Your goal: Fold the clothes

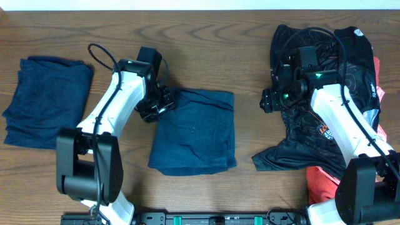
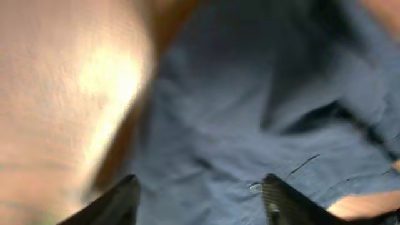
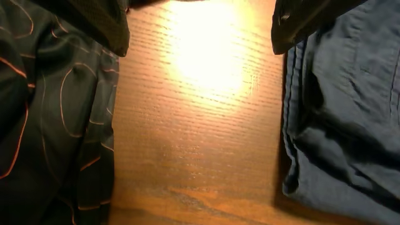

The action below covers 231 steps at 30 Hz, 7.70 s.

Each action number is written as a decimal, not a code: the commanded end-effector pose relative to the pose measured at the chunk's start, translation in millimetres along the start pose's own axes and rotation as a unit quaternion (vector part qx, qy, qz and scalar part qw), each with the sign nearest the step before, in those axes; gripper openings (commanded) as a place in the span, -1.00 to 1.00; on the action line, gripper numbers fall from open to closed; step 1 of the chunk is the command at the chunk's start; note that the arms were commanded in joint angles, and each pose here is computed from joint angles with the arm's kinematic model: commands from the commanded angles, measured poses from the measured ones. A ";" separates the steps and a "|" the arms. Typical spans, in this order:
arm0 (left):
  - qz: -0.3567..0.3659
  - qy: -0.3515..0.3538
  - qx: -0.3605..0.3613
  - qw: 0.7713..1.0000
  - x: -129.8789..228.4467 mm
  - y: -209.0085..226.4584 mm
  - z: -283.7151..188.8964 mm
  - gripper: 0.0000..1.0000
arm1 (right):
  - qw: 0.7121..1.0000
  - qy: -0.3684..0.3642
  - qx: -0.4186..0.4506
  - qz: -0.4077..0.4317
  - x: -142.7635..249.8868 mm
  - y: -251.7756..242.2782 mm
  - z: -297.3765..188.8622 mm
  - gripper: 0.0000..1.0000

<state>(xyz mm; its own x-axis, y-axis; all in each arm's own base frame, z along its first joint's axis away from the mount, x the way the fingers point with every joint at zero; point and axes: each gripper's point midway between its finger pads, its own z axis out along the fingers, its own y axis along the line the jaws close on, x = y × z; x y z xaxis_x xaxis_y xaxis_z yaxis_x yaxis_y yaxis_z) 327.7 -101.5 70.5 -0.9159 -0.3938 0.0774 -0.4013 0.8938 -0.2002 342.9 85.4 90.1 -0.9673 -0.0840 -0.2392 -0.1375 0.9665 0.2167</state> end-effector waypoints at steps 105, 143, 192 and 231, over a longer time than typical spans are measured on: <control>0.176 -0.031 -0.049 0.983 -26.9 23.9 -45.7 0.96 | 0.996 0.004 -0.024 0.081 3.1 -12.3 -8.6 0.99; 0.271 -0.404 0.077 0.870 136.4 82.7 -158.0 0.95 | 0.951 -0.286 0.088 0.077 141.6 -28.5 -107.0 0.98; 0.271 -0.402 0.076 0.871 137.2 83.7 -156.7 0.96 | 0.800 -0.589 0.117 -0.015 84.6 -55.7 -104.7 0.99; 0.185 -0.406 0.028 0.895 131.3 132.8 -111.1 0.95 | 0.800 -0.589 0.117 -0.015 84.6 -55.7 -104.7 0.99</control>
<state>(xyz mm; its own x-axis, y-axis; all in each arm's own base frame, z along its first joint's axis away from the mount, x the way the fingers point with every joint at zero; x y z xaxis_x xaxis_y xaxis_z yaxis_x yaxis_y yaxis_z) 158.2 -16.3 188.2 -0.6498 -0.1150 -0.7514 -0.0234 0.9910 -0.1314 246.4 0.6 158.0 -0.0750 0.0594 -0.9954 0.0175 0.9981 0.0583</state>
